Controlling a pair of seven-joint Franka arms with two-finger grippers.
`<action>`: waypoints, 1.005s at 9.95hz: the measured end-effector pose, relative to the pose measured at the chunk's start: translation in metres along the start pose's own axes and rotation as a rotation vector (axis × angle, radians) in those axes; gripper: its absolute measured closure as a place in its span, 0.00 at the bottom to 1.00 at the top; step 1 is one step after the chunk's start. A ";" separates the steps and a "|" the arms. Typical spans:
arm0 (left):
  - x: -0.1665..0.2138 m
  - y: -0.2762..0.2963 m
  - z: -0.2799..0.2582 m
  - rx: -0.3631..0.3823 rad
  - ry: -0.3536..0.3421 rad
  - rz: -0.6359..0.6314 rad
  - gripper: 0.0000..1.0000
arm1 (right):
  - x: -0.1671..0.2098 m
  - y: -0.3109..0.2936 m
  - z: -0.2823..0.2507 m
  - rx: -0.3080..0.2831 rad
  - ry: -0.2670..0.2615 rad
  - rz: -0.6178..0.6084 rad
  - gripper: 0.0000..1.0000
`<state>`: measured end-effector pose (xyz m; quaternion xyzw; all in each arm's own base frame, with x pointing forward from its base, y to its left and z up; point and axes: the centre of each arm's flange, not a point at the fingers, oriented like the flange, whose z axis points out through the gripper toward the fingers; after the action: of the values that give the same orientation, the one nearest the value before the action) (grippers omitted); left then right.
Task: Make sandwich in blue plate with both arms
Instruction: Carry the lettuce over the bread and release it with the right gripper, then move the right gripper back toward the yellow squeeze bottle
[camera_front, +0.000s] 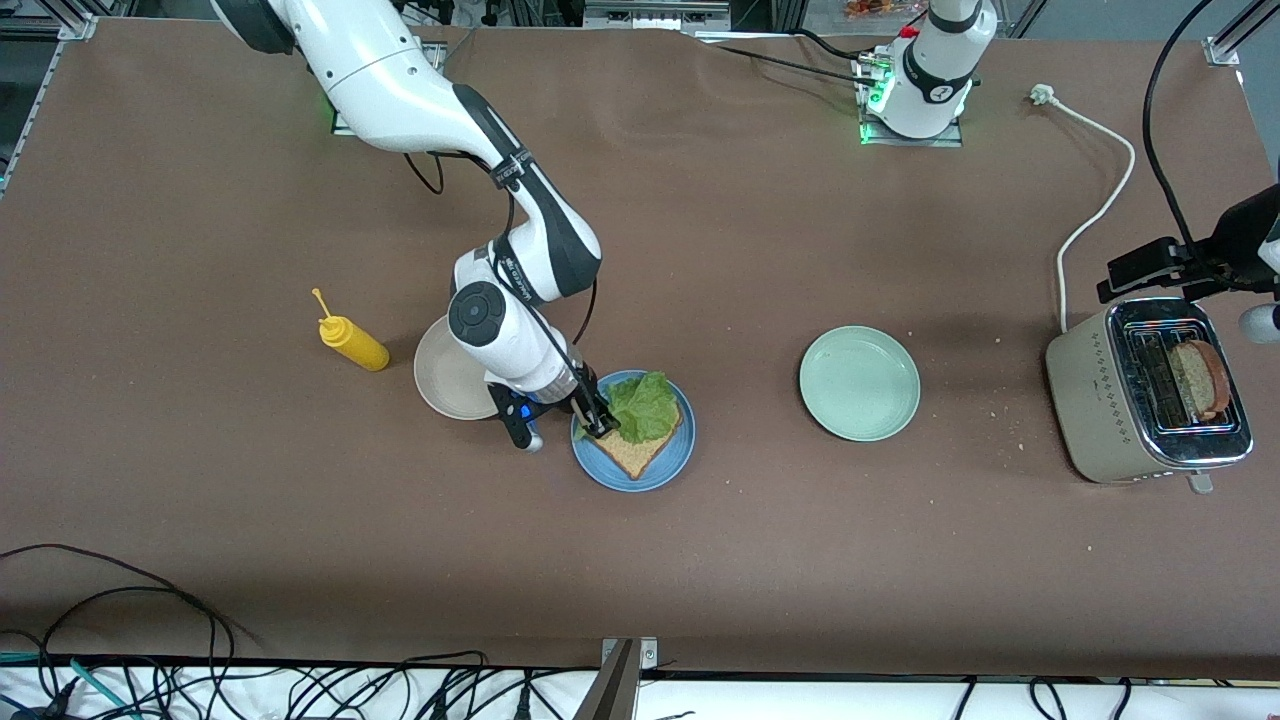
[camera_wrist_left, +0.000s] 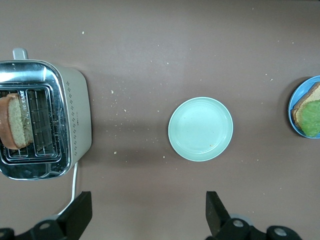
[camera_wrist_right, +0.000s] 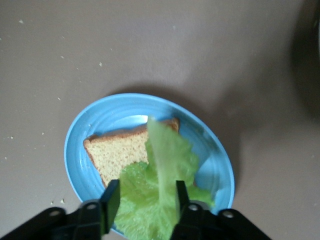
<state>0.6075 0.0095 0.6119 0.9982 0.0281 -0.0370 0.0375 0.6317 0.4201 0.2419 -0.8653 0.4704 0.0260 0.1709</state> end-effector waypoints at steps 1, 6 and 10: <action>0.000 0.000 0.000 0.000 0.000 0.000 0.00 | 0.004 -0.002 -0.009 -0.019 0.034 -0.033 0.38; 0.000 0.000 0.000 0.000 0.000 0.001 0.00 | 0.026 0.014 -0.115 -0.407 0.151 -0.406 0.00; 0.000 0.000 0.000 0.000 0.000 0.000 0.00 | 0.078 0.048 -0.214 -0.610 0.061 -0.658 0.00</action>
<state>0.6075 0.0093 0.6117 0.9982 0.0280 -0.0371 0.0375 0.6110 0.2650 0.4143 -0.9801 0.1457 0.0824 -0.1068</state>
